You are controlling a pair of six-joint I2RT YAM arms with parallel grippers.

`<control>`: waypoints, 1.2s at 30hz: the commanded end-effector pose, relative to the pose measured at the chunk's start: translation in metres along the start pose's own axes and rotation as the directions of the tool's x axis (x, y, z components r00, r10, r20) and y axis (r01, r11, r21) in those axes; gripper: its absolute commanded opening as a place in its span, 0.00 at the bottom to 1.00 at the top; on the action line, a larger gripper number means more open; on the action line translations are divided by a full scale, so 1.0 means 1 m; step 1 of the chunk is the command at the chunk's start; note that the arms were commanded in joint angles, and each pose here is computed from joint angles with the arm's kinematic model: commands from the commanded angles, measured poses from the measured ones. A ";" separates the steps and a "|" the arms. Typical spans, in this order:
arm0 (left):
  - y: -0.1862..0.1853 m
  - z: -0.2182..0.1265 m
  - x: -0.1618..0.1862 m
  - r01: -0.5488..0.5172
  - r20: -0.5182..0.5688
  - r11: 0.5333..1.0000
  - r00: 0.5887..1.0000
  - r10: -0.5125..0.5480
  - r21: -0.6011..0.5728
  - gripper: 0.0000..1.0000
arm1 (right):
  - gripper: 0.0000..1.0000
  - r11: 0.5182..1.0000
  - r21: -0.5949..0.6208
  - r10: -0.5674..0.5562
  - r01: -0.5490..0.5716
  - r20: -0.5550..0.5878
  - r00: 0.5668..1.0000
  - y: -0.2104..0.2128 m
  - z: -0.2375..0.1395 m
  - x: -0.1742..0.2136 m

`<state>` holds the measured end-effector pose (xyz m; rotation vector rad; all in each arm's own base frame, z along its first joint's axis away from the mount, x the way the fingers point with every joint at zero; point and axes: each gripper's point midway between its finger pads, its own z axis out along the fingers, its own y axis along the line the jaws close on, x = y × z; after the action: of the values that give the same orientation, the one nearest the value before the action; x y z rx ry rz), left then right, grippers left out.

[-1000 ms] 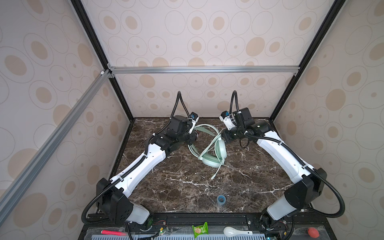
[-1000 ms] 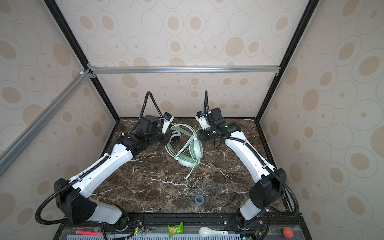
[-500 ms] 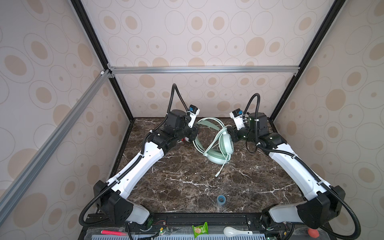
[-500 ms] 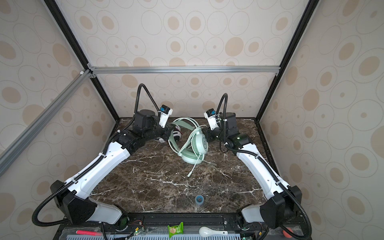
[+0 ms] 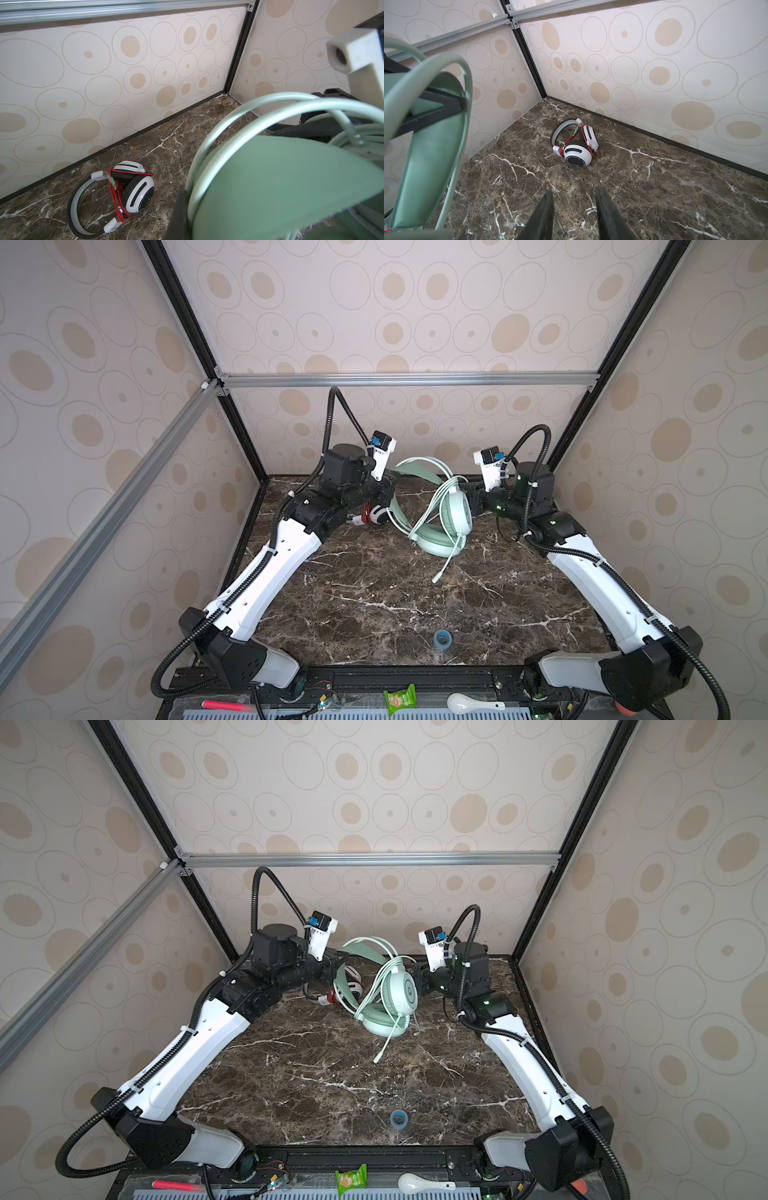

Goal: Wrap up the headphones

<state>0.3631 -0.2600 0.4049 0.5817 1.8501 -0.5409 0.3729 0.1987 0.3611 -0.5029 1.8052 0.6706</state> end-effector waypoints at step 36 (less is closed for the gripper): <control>-0.035 -0.034 -0.141 0.018 0.279 0.988 0.958 -0.061 0.154 0.00 | 0.51 0.997 0.015 0.071 -0.070 -0.066 0.995 -0.011 -0.006 0.072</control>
<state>0.3751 -0.2880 0.5042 0.5791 1.6803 -0.6698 0.3562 0.1897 0.2876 -0.4803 1.9168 0.7039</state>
